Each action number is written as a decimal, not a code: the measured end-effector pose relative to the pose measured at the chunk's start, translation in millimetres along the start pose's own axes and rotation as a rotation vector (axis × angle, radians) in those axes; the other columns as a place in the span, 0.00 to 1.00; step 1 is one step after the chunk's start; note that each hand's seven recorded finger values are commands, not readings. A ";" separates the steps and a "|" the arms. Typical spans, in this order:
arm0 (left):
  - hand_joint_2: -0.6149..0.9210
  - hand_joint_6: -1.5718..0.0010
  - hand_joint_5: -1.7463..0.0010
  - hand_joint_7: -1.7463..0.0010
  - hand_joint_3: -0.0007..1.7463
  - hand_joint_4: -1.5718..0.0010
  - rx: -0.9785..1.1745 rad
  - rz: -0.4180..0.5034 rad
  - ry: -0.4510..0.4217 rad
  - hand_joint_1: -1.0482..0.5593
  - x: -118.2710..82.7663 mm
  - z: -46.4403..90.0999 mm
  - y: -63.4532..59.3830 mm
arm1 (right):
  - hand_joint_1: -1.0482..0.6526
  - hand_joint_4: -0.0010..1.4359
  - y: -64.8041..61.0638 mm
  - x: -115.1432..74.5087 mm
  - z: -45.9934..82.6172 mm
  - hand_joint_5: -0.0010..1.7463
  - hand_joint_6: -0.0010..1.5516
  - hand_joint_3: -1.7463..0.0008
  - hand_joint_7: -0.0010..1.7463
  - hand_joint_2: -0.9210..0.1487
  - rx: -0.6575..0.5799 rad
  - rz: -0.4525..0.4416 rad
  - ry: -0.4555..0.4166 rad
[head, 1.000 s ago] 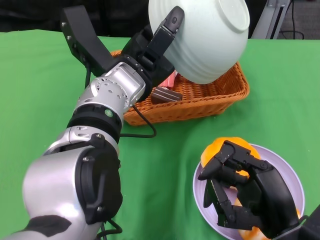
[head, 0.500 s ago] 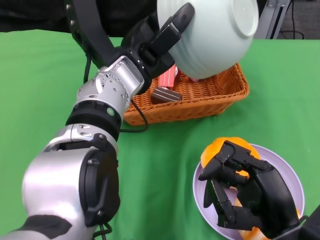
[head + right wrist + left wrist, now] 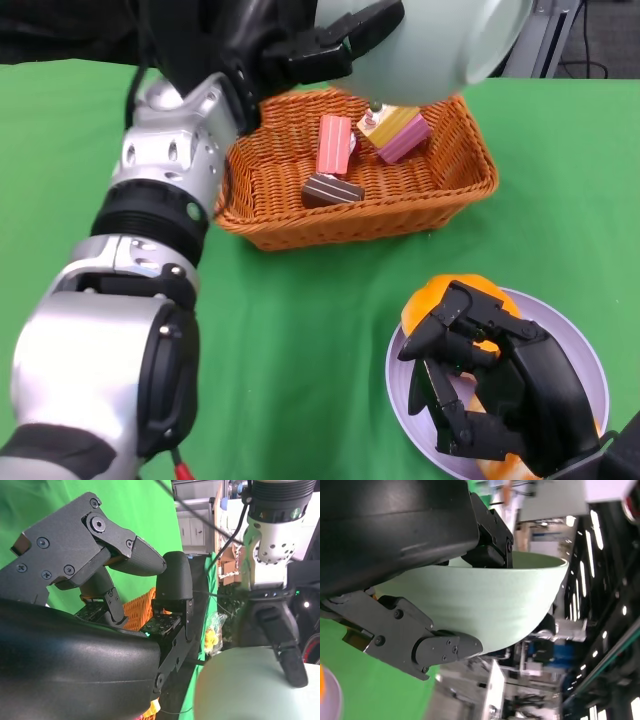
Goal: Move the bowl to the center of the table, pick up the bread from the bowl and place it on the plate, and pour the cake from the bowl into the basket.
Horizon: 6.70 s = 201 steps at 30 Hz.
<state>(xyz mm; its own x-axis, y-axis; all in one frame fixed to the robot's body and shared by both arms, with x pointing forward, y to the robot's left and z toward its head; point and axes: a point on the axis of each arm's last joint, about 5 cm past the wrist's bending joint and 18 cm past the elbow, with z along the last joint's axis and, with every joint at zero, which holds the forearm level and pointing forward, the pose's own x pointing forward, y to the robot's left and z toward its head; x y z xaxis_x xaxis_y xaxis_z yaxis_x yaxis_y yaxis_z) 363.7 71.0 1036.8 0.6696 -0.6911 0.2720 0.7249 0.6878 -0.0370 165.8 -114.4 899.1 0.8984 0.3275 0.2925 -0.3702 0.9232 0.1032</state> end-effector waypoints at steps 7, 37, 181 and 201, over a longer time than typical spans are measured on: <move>0.88 0.58 0.00 0.15 0.46 0.54 0.351 -0.085 -0.102 0.51 -15.1 6.8 6.7 | 0.48 0.53 -1.3 -0.3 0.3 1.00 0.43 0.31 0.89 0.40 -0.006 -0.004 0.000; 0.81 0.57 0.00 0.25 0.56 0.58 1.238 -0.052 -0.485 0.54 -102.1 -19.7 23.1 | 0.47 0.53 -5.9 1.6 2.7 1.00 0.44 0.34 0.88 0.38 -0.012 -0.004 0.002; 1.00 0.71 1.00 1.00 0.29 0.72 1.243 -0.208 -0.014 0.00 -220.7 -101.3 27.5 | 0.46 0.52 -9.0 -2.9 7.3 1.00 0.43 0.33 0.89 0.40 -0.001 0.017 0.027; 1.00 0.61 0.87 0.95 0.12 0.54 0.540 -0.071 0.064 0.29 -214.4 -88.5 11.9 | 0.47 0.52 -8.5 -2.7 7.2 1.00 0.43 0.34 0.88 0.39 0.000 0.018 0.026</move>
<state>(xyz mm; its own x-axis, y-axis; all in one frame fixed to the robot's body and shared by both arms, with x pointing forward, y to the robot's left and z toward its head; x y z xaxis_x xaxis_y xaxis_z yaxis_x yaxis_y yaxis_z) 243.0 207.8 892.8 0.6431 -0.7402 0.1963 0.5935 0.6438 0.4830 164.8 -124.5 904.4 0.8973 0.3493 0.2699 -0.3865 0.9170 0.0983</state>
